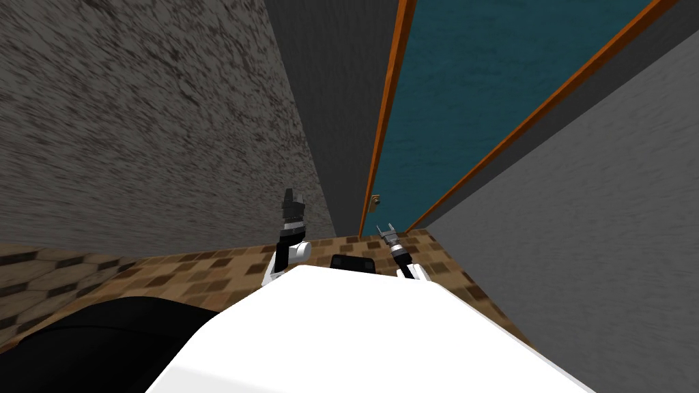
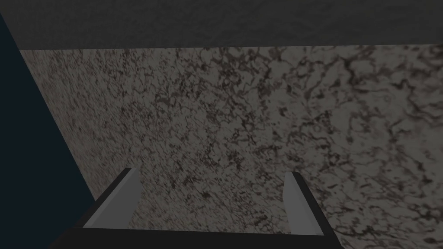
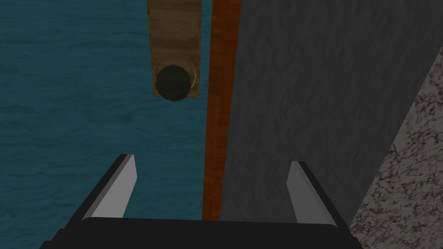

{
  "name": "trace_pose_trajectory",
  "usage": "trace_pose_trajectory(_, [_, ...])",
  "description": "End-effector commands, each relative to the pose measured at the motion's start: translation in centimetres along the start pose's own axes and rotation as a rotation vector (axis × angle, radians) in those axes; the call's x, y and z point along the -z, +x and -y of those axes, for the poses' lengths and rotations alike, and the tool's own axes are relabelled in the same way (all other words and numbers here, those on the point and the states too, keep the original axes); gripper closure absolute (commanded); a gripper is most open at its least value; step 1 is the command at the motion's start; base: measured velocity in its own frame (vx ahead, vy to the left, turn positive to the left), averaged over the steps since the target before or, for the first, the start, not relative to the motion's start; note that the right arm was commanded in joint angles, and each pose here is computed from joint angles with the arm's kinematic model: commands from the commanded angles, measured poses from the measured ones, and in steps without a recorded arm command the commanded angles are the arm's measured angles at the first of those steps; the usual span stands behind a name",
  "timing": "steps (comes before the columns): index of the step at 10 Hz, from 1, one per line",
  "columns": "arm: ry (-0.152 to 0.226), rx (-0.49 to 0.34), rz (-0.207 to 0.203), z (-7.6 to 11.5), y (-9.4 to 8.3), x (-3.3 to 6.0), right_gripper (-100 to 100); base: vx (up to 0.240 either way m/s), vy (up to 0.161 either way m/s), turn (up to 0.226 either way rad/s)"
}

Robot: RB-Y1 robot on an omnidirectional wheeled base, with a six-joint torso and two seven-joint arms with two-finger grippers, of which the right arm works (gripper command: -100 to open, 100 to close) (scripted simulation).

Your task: Pull the door open

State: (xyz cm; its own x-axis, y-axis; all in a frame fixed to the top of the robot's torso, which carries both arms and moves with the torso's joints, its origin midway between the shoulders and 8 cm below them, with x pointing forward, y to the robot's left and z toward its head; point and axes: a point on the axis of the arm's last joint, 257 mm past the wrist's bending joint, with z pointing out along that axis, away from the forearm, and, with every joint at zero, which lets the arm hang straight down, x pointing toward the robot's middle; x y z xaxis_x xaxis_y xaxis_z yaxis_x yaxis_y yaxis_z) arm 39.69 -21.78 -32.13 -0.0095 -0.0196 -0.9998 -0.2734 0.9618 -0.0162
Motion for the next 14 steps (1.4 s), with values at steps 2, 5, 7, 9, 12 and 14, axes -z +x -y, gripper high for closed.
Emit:
trace_pose_trajectory(2, [0.003,0.003,-0.002,0.8,0.4,-0.96,-100,-0.020,0.021,0.023])
trace_pose_trajectory(5, [0.009,0.005,-0.004,1.8,0.7,-2.12,-100,-0.012,0.019,0.026])
trace_pose_trajectory(7, [0.013,0.006,-0.005,2.6,0.9,-2.94,-100,-0.003,0.019,0.023])
trace_pose_trajectory(9, [0.019,0.007,-0.005,3.3,1.0,-3.78,-100,-0.001,0.018,0.022])
trace_pose_trajectory(12, [0.029,0.008,-0.005,4.4,1.0,-5.08,-100,0.004,0.016,0.019])
trace_pose_trajectory(14, [0.036,0.007,-0.005,5.2,1.0,-5.96,-100,0.008,0.015,0.018])
